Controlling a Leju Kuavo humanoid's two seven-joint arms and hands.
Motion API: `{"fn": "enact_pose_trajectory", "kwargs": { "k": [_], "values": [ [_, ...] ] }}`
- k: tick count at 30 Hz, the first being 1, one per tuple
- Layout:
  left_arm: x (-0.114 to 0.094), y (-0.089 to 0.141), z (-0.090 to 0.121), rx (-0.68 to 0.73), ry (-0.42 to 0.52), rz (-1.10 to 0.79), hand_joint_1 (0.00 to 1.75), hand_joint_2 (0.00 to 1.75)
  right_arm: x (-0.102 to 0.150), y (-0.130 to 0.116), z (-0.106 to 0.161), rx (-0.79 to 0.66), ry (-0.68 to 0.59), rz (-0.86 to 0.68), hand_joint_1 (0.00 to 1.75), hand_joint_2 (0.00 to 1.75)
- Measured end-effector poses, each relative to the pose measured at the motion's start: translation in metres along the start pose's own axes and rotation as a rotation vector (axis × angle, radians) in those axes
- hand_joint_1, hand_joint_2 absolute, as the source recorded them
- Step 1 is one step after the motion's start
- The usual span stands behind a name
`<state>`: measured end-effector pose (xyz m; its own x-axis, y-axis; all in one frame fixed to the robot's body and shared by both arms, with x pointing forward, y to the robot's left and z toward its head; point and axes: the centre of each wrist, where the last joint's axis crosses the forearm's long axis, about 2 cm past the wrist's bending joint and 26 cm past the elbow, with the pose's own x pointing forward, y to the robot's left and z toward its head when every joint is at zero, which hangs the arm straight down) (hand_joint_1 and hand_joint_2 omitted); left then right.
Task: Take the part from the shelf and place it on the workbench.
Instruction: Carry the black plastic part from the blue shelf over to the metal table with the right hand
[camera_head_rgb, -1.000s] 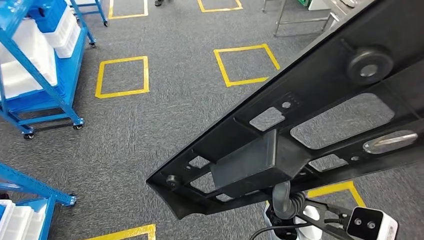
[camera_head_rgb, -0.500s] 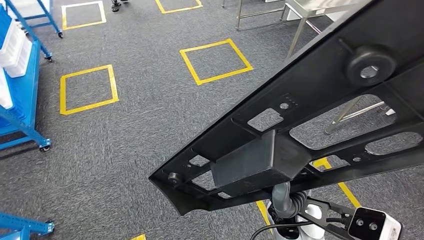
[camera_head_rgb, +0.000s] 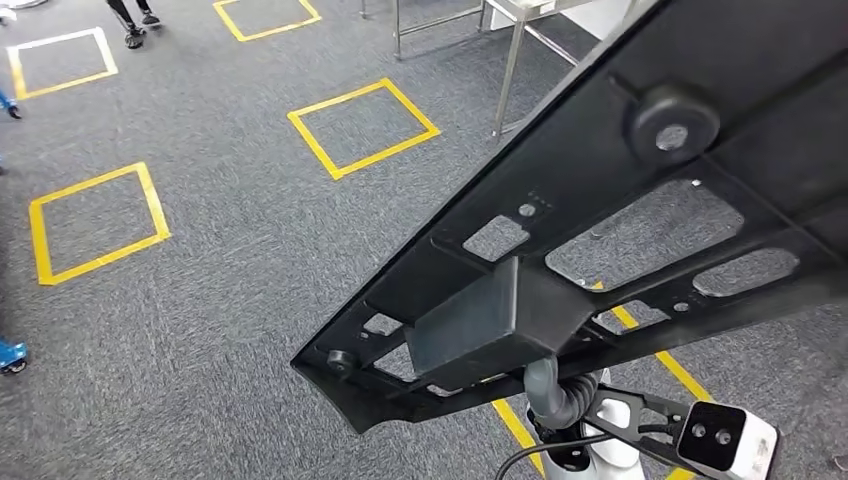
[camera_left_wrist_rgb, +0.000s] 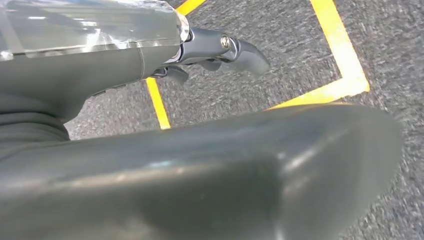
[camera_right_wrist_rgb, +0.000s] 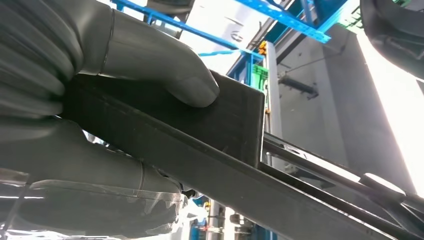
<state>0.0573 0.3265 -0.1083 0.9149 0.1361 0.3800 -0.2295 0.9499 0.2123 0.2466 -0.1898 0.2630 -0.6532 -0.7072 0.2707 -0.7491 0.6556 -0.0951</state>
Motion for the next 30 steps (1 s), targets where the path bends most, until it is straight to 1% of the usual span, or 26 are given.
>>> {"fn": "enact_pose_trajectory", "kwargs": {
  "k": [4, 10, 18, 24, 30],
  "values": [
    [0.002, -0.005, 0.000, -0.016, 0.000, 0.005, 0.00, 0.00, -0.001, -0.002, -0.003, 0.004, 0.001, 0.009, 1.75, 1.75],
    [0.001, -0.009, 0.001, -0.022, 0.008, 0.023, 0.00, 0.00, -0.006, 0.000, -0.001, 0.007, 0.013, -0.020, 1.75, 1.75],
    [0.004, -0.014, 0.002, -0.028, 0.008, 0.042, 0.00, 0.00, -0.014, 0.001, -0.006, 0.040, 0.013, -0.063, 1.75, 1.75],
    [-0.002, -0.014, 0.003, -0.024, 0.020, 0.044, 0.00, 0.00, -0.019, 0.003, -0.005, 0.044, 0.023, -0.086, 1.75, 1.75],
    [-0.001, -0.014, 0.003, -0.027, 0.008, 0.044, 0.00, 0.00, -0.024, 0.004, -0.007, 0.043, 0.031, -0.088, 1.75, 1.75]
  ]
}}
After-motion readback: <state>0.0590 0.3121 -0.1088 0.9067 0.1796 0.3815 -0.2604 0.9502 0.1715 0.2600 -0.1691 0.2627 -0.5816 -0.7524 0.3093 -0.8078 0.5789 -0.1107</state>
